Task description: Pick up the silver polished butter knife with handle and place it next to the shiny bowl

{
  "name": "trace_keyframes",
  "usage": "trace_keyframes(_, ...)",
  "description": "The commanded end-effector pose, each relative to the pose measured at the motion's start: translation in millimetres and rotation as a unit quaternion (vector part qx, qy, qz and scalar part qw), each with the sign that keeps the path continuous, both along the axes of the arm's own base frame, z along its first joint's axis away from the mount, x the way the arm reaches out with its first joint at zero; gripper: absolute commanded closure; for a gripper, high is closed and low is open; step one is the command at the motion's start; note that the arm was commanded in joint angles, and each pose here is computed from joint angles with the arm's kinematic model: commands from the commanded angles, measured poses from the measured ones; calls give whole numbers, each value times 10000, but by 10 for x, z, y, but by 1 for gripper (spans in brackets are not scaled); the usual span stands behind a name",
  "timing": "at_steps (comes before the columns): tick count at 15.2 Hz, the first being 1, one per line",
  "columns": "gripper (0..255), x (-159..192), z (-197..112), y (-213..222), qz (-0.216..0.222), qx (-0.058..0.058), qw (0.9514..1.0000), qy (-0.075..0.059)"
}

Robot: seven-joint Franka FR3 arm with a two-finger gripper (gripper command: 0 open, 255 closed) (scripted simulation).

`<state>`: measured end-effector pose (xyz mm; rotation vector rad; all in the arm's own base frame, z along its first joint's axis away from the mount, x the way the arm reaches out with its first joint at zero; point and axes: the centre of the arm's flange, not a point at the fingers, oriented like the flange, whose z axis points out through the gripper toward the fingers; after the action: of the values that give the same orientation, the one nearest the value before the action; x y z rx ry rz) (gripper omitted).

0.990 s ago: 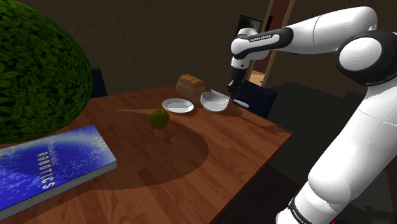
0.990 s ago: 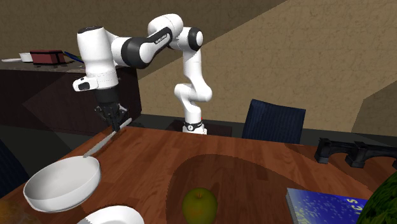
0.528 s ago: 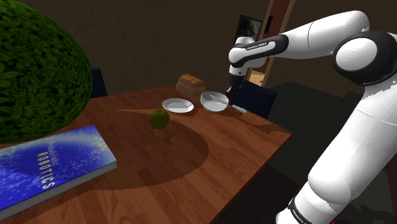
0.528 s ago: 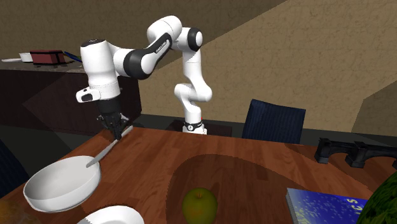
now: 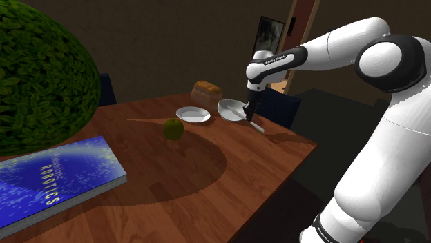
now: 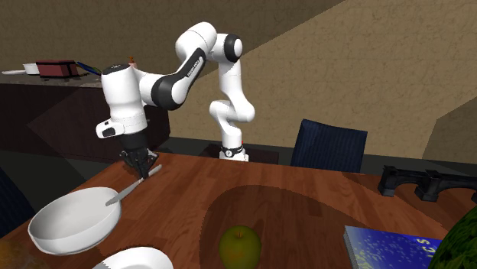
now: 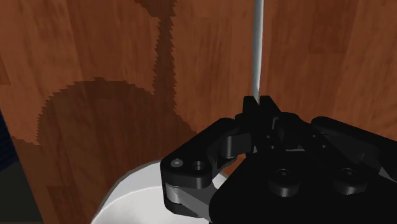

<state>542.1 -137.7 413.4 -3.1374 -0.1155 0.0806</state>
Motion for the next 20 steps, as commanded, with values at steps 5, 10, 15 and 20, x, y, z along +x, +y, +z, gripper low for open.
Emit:
trace_keyframes(5, 255, 4, -319, -8, 1, 0, 10000, 4)
trace_keyframes(10, 255, 4, -488, -7, 1, 0, 10000, 4)
trace_keyframes(15, 255, 4, -488, -7, 1, 0, 10000, 4)
trace_keyframes(20, 0, 3, -498, -20, 1, 1, 10000, 4)
